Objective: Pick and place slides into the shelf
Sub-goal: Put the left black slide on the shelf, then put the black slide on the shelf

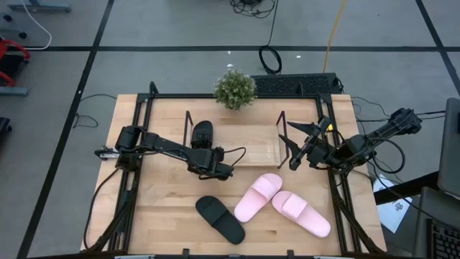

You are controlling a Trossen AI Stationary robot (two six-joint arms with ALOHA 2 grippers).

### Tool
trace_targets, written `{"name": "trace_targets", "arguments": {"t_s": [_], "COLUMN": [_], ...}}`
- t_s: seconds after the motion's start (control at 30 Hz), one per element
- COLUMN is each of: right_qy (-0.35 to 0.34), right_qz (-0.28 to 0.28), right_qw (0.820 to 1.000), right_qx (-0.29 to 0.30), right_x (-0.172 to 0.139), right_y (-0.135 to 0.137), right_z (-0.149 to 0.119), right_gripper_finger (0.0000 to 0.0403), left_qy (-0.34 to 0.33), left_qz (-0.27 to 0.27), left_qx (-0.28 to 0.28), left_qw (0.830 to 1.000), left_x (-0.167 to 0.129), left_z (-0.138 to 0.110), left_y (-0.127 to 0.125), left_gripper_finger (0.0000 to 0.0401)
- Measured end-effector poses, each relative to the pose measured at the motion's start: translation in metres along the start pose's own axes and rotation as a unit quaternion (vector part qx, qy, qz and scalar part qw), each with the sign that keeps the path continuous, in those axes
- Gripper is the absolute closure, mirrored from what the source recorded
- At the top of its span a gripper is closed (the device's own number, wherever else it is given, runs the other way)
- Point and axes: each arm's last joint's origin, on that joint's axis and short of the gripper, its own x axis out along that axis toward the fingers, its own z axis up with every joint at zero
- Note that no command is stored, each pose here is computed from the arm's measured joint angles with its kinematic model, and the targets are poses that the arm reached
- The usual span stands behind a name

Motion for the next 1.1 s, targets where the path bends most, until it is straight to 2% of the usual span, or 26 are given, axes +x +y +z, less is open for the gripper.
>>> {"name": "trace_targets", "arguments": {"t_s": [0.53,0.7,0.93,1.1], "right_qy": [0.000,0.000,0.000,0.000], "right_qz": [0.000,0.000,0.000,0.000], "right_qw": [1.000,1.000,1.000,1.000], "right_qx": [0.000,0.000,0.000,0.000], "right_x": [0.000,0.000,0.000,0.000], "right_y": [0.000,0.000,0.000,0.000], "right_z": [0.000,0.000,0.000,0.000], "right_gripper_finger": [0.0197,0.0197,0.0197,0.0197], "left_qy": [0.002,0.002,0.000,-0.013], "left_qz": [-0.006,-0.006,-0.005,-0.004], "left_qx": [-0.009,-0.030,-0.019,-0.019], "left_qw": [1.000,1.000,1.000,1.000], "left_x": [0.000,0.000,-0.001,-0.012], "left_z": [0.000,0.000,0.000,0.002], "left_y": [0.000,0.000,-0.001,0.002], "left_gripper_finger": [0.0365,0.0317,0.0241,0.0209]}}
